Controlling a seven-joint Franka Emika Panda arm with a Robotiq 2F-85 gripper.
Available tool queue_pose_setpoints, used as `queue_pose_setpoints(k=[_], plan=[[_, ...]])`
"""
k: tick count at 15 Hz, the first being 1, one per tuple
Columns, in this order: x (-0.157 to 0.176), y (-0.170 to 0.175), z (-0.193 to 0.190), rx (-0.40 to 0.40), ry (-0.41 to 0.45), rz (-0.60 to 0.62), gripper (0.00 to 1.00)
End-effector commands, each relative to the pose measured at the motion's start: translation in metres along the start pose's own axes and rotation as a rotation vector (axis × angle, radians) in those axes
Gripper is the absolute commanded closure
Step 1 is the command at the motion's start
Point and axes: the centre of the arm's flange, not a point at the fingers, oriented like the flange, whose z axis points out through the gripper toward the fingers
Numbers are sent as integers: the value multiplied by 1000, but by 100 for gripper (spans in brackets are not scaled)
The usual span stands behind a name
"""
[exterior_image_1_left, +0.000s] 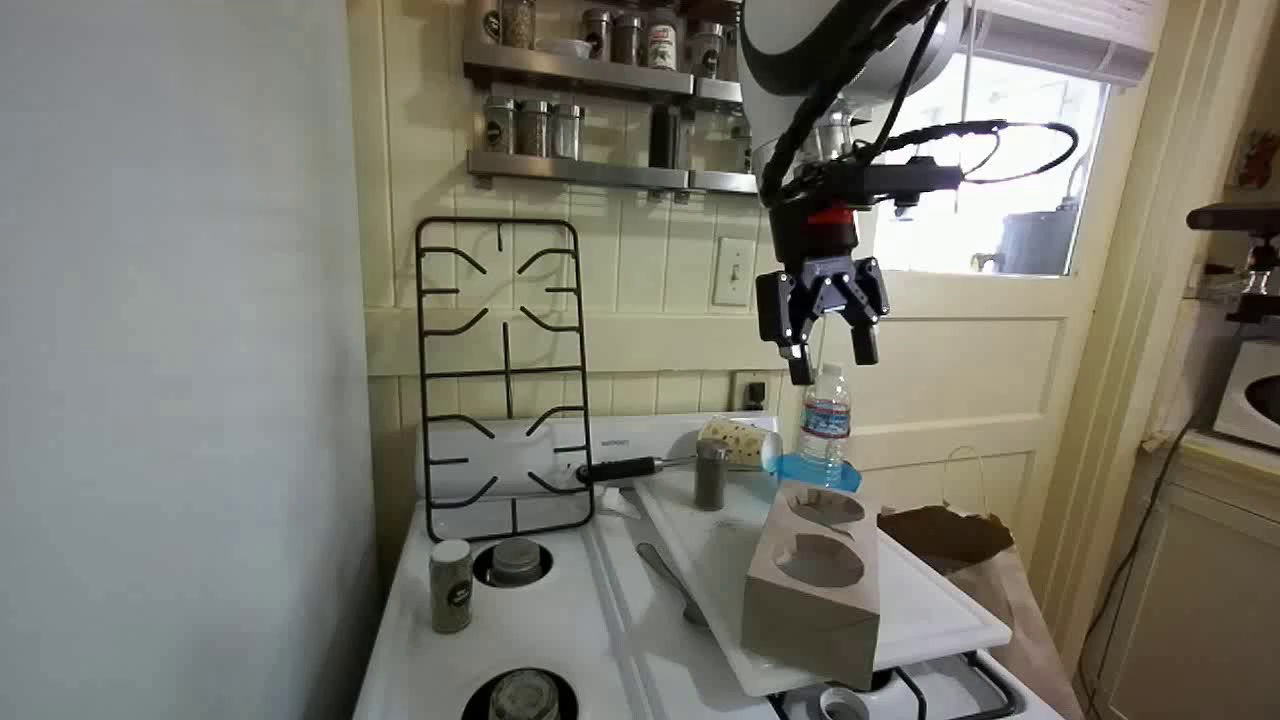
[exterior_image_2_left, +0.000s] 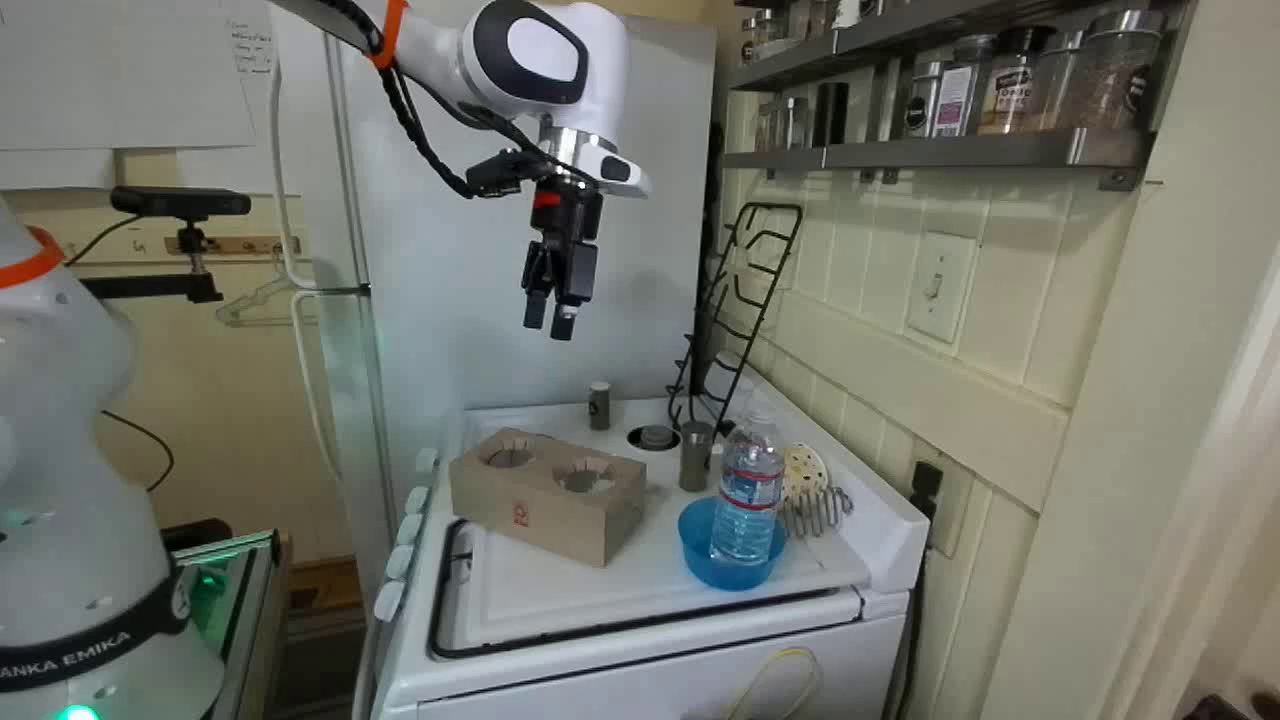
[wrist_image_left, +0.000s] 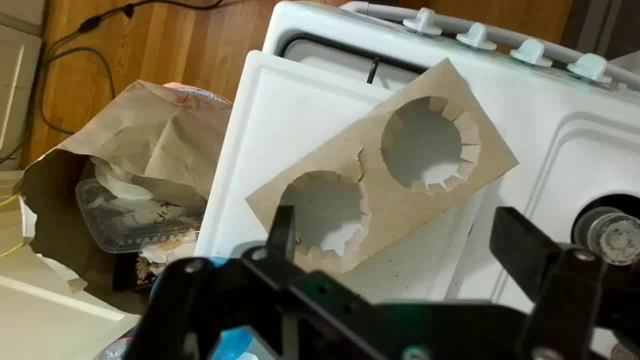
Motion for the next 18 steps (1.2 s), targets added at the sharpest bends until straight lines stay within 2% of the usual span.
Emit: queue_pose_setpoints(k=[1,7,11,15,16,18], plan=[[0,0,0,0,0,0,0],[-1,4,2,-3,9,-19,0],[-8,27,32,-17,-47,-269,0],[-13,20,42,15,-71,-377,0],[-17,15,41,-11,-84,-459,0],[-22,1,41,-69,-110,-544,0]])
